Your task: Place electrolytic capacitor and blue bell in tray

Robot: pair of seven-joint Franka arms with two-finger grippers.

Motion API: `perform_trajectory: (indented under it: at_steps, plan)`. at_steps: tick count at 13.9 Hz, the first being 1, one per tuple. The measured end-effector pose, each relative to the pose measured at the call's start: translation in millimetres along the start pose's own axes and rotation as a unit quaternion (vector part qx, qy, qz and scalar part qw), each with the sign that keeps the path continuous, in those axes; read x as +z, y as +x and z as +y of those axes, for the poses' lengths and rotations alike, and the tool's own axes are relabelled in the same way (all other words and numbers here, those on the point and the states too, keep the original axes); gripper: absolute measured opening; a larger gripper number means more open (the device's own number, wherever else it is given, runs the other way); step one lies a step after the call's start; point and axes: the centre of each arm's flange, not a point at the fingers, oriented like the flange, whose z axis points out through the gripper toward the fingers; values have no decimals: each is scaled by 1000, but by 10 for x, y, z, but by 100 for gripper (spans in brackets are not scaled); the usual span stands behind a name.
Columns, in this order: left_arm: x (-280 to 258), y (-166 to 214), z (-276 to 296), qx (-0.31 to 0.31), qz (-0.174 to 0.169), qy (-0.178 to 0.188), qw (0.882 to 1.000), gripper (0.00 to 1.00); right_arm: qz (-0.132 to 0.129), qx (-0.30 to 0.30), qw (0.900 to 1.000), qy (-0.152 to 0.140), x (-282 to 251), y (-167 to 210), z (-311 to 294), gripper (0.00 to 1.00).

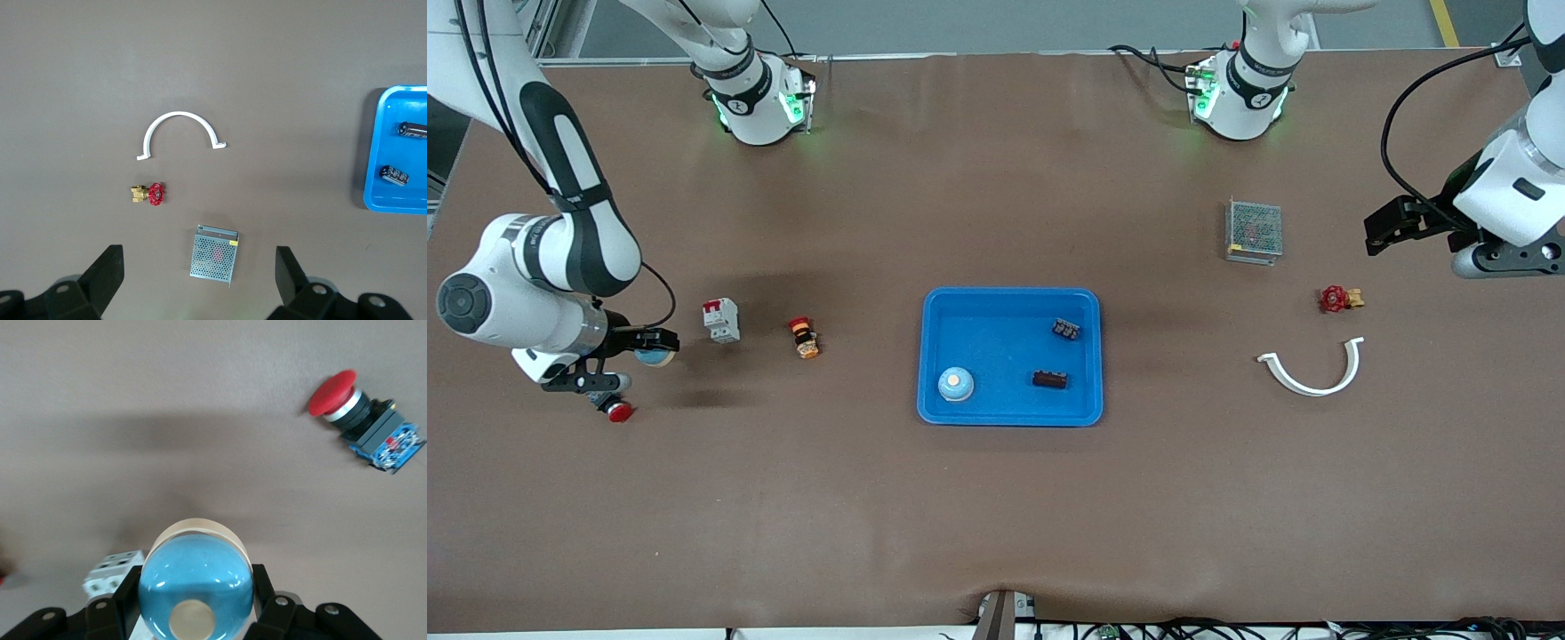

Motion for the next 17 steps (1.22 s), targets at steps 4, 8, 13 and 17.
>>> perform_trajectory:
  at_steps: [4,8,13,17]
  plan:
    - [19,8,0,0,-2,0,1000,100,-4,24,1000,-6,-417,160,-333,69]
    - [47,25,0,0,-3,0,1000,100,5,67,998,-12,-500,226,-901,69]
    - [48,38,1,-4,2,-1,1000,100,11,133,991,-8,-489,176,-1808,69]
    - [52,39,1,-4,2,-1,1000,100,30,175,984,-3,-469,96,-2424,69]
